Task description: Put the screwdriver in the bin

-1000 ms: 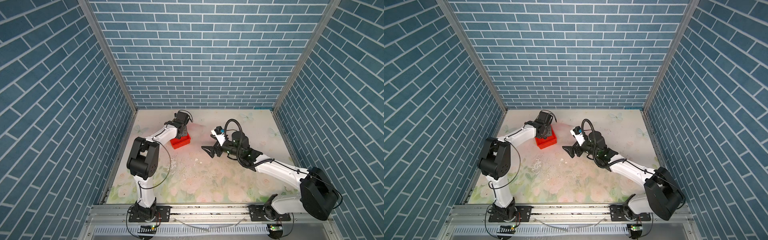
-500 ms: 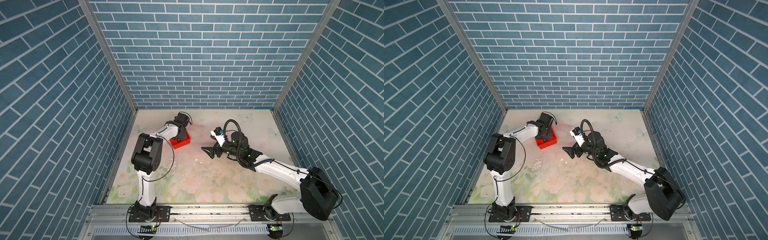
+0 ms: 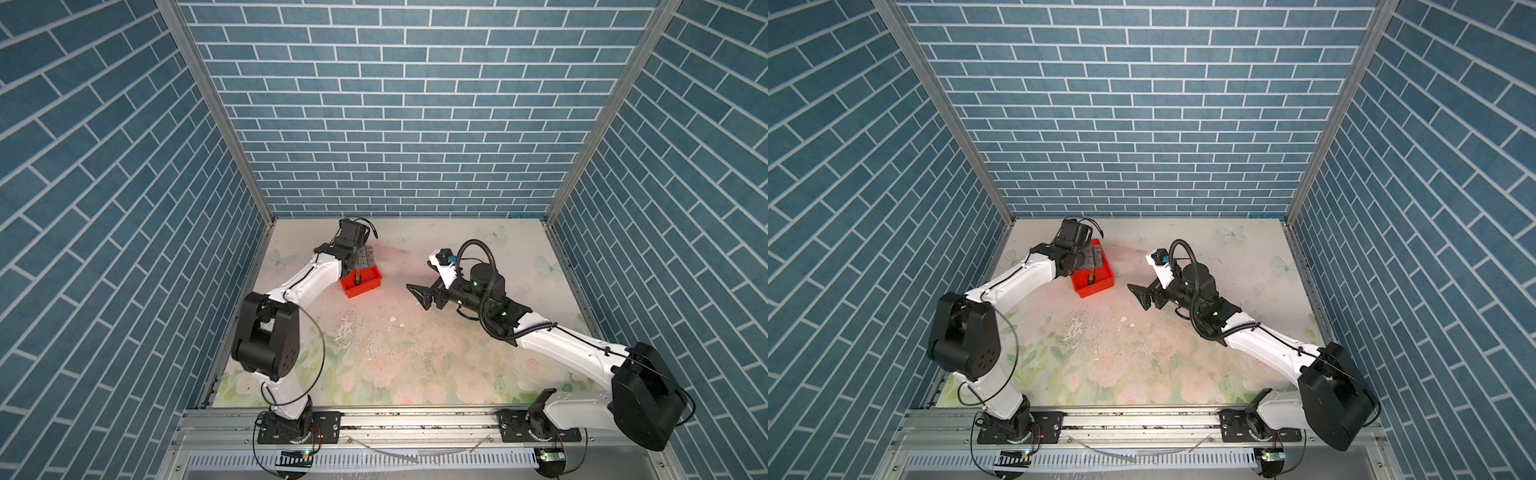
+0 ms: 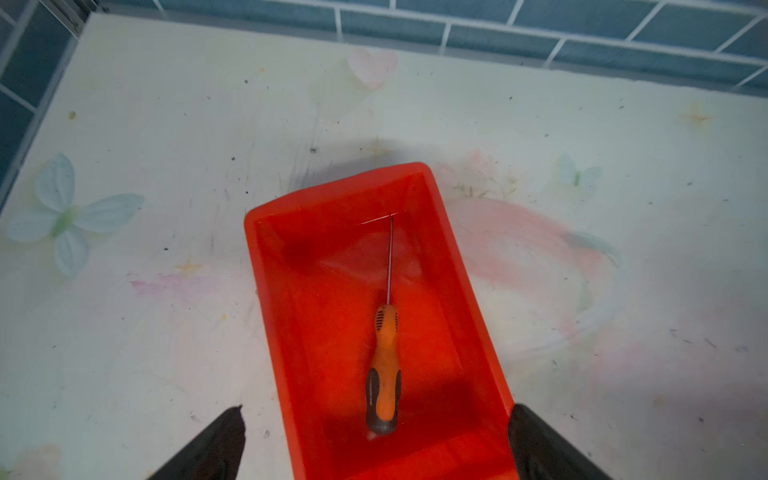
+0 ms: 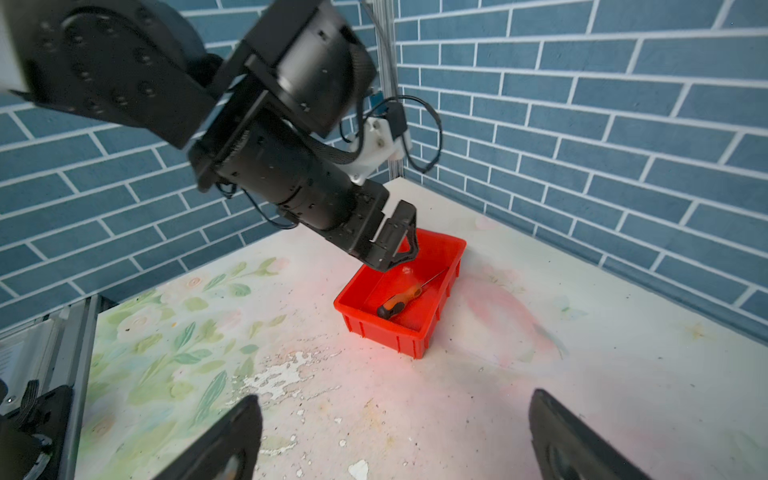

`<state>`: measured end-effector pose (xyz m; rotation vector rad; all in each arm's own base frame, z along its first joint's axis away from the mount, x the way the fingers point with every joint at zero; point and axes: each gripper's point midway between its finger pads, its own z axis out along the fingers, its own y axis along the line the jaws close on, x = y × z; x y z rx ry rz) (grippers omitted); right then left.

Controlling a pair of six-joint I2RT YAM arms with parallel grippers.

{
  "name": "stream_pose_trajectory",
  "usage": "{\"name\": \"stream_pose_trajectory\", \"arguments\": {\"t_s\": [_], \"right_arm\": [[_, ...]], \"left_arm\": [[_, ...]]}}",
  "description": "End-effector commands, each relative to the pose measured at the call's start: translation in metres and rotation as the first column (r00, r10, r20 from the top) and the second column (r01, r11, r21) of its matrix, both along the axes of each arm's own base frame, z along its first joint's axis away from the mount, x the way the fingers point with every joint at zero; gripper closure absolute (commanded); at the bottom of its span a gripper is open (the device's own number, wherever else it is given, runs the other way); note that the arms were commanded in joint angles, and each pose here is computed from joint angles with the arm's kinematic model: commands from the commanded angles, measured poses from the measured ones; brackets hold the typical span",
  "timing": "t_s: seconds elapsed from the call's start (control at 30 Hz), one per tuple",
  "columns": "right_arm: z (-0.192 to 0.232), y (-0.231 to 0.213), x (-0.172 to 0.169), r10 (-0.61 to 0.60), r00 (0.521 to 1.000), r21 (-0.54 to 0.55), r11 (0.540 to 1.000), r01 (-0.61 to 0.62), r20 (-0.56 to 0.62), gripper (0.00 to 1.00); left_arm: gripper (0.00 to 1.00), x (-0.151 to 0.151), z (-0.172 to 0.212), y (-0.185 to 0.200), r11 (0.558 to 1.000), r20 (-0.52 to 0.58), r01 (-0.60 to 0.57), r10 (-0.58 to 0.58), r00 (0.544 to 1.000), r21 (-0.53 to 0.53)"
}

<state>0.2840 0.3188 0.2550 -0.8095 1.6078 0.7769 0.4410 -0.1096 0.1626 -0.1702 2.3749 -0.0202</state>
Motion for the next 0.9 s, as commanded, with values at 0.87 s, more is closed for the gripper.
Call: {"name": "stream_pose_trajectory", "arguments": {"t_s": [0.87], "right_arm": [[-0.108, -0.304, 0.075, -0.879, 0.455, -0.242, 0.415, 0.877, 0.145, 0.01]], "left_arm": [[0.0, -0.101, -0.033, 0.111, 0.946, 0.461, -0.073, -0.086, 0.883, 0.316]]}}
